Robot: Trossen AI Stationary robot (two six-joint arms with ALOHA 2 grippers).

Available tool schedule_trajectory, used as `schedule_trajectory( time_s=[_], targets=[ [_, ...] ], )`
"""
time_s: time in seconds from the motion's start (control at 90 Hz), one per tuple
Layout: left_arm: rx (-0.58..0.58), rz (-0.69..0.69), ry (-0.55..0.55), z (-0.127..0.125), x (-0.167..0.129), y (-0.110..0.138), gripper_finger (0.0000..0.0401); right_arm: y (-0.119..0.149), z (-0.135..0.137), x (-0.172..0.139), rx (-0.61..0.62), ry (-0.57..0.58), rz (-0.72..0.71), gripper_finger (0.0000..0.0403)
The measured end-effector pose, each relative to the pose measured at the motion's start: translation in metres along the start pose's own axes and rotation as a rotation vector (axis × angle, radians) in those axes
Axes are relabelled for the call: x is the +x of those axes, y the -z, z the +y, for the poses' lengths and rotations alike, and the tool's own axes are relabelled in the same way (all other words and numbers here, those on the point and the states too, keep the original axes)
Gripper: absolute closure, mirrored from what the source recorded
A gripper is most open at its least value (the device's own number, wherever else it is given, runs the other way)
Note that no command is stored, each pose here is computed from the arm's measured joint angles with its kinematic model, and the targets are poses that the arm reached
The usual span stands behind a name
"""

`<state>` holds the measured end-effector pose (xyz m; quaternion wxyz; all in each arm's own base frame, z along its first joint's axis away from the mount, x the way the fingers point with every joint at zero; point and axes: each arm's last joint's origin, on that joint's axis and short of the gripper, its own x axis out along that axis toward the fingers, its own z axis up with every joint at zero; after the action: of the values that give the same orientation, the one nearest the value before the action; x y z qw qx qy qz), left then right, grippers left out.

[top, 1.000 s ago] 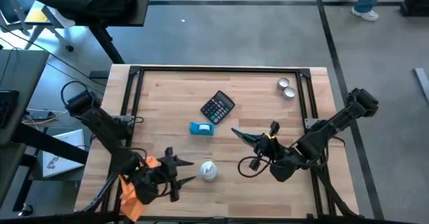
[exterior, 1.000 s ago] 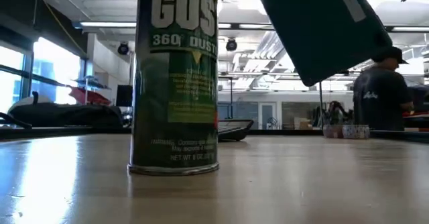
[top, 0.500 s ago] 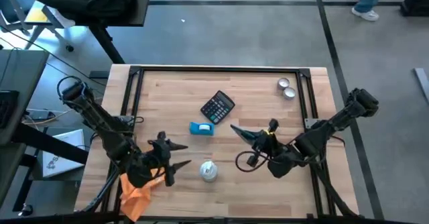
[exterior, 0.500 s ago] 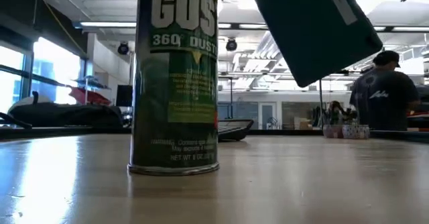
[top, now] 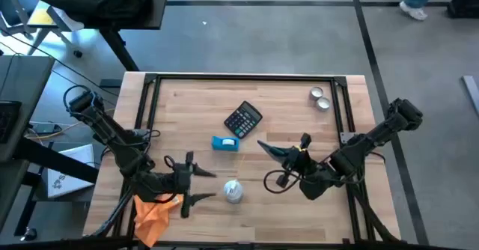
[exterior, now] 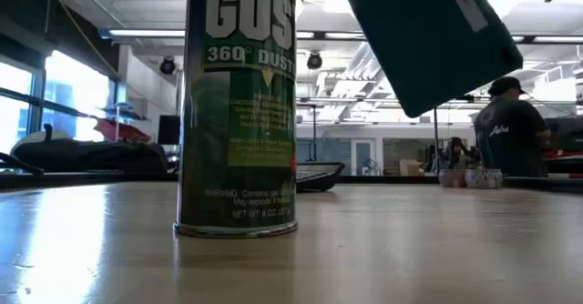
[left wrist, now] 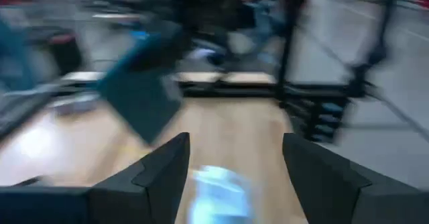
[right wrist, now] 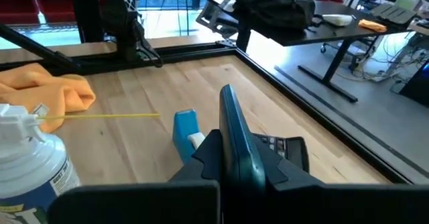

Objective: Apply microfiber cloth
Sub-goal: Spray the cellphone using the white spray bottle

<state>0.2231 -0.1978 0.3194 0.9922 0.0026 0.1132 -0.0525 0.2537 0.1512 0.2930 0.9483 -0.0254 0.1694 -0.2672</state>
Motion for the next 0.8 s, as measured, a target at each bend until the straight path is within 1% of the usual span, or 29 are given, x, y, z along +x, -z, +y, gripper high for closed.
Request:
schedule_trajectory(
  time_s=[0.078,0.133,0.267,0.333,0.422,0.556,0.633,0.733,0.8],
  targets=[
    [0.028,0.007,0.116,-0.004,0.000,-0.001,0.0225,0.000,0.000,0.000,-0.001,0.000,0.000,0.0402],
    [0.031,-0.019,0.182,-0.006,-0.001,-0.004,0.0240,0.000,0.000,0.000,-0.001,0.000,0.000,0.0402],
    [0.030,-0.105,0.325,-0.010,-0.002,-0.014,0.0264,0.000,0.000,0.000,-0.003,0.000,0.000,0.0402],
    [0.019,-0.113,0.368,-0.008,0.000,-0.016,0.0269,0.000,0.000,0.000,-0.003,0.000,0.000,0.0402],
    [-0.005,-0.102,0.352,-0.002,0.005,-0.014,0.0270,0.000,0.000,0.000,-0.004,0.000,0.000,0.0402],
    [-0.034,-0.022,0.267,0.017,0.019,0.008,0.0261,0.000,0.000,0.000,-0.003,0.000,0.000,0.0402],
    [-0.080,0.006,0.223,0.030,0.026,0.017,0.0253,0.000,0.000,0.000,-0.003,0.000,0.000,0.0402],
    [-0.121,0.043,0.202,0.043,0.033,0.027,0.0240,0.000,0.000,0.000,-0.003,-0.007,0.004,0.0402],
    [-0.129,0.060,0.199,0.049,0.036,0.032,0.0230,0.000,0.000,0.000,-0.004,-0.007,0.005,0.0402]
  ],
)
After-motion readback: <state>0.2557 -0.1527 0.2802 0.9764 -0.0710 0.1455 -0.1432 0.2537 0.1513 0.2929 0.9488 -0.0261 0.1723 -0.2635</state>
